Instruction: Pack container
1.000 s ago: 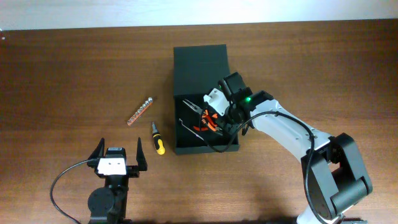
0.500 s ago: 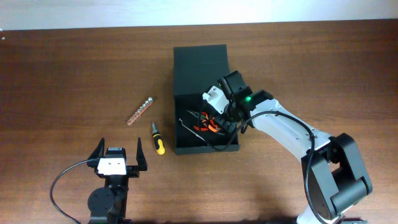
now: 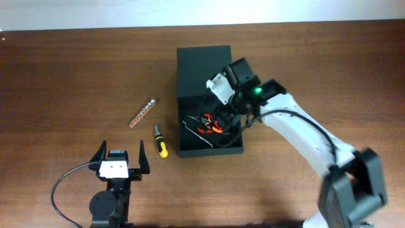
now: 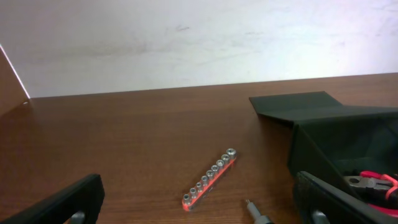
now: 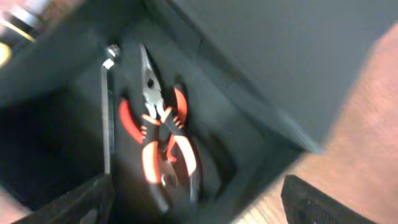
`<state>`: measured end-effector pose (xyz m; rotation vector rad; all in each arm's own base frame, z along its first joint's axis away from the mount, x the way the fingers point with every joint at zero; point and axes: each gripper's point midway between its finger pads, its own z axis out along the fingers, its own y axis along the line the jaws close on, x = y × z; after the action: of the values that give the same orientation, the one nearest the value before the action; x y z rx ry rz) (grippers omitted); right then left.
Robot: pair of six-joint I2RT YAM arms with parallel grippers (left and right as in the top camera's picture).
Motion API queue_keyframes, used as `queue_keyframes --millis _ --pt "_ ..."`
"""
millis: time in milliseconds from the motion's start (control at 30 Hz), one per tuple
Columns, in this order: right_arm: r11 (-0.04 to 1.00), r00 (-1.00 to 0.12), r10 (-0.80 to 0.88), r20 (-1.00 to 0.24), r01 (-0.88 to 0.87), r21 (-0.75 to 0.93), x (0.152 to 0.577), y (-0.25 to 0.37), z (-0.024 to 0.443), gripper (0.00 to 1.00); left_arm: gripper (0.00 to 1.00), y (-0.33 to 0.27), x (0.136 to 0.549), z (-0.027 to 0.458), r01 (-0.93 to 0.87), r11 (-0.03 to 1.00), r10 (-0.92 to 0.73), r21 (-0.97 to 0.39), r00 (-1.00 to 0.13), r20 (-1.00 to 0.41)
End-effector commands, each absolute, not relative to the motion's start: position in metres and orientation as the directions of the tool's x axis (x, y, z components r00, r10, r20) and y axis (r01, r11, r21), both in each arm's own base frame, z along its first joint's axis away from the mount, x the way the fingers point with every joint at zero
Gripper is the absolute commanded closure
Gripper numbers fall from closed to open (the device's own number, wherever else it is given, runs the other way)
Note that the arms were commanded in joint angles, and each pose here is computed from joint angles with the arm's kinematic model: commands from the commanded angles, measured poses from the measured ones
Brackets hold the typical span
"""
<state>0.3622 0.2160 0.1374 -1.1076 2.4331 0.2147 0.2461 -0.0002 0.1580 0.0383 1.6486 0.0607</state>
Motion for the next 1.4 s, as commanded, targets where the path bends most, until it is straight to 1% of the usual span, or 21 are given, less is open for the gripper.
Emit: queue_keyframes --millis 0,200,300,433,467,567,800,1000,1200,1367 --pt "0.695 -0.523 -0.607 -0.598 -0.715 -0.08 0.357 0.211 0.211 0.14 0.01 -0.002 0.246 0.157 -0.001 0.998 0.06 0.061 -0.076 -0.995" --pt "0.788 -0.541 -0.486 -0.687 -0.611 -0.076 0.327 0.16 0.278 0.14 0.01 -0.002 0.246 0.157 -0.001 0.998 0.06 0.06 -0.076 -0.995" --pt "0.824 -0.529 -0.439 -0.726 -0.559 -0.091 0.308 0.131 0.306 0.12 0.01 -0.002 0.246 0.157 -0.001 0.998 0.06 0.06 -0.076 -0.995" --pt "0.858 -0.513 -0.395 -0.762 -0.502 -0.106 0.276 0.101 0.329 0.03 0.01 -0.002 0.246 0.157 -0.002 0.998 0.06 0.061 -0.076 -0.995" --pt "0.863 -0.512 -0.389 -0.766 -0.494 -0.108 0.27 0.096 0.33 0.0 0.01 -0.002 0.246 0.157 -0.001 0.998 0.06 0.061 -0.076 -0.995" --pt "0.873 -0.504 -0.373 -0.779 -0.475 -0.111 0.246 0.085 0.331 0.01 0.01 -0.002 0.246 0.157 -0.001 0.998 0.06 0.061 -0.076 -0.995" --pt "0.913 -0.485 -0.254 -0.837 -0.406 -0.042 0.196 0.071 0.315 0.01 0.01 -0.002 0.246 0.157 -0.001 0.998 0.06 0.061 -0.076 -0.995" --pt "0.93 -0.425 -0.156 -0.892 -0.367 0.012 0.158 0.061 0.305 0.01 0.01 -0.002 0.246 0.157 -0.001 0.998 0.06 0.06 -0.076 -0.995" --pt "0.93 -0.338 -0.13 -0.932 -0.366 0.003 0.136 0.056 0.309 0.01 0.01 -0.002 0.246 0.157 -0.001 0.998 0.06 0.061 -0.076 -0.995" --pt "0.93 -0.332 -0.128 -0.935 -0.366 0.003 0.134 0.055 0.309 0.01 0.01 -0.002 0.246 0.157 -0.001 0.998 0.06 0.06 -0.076 -0.995"
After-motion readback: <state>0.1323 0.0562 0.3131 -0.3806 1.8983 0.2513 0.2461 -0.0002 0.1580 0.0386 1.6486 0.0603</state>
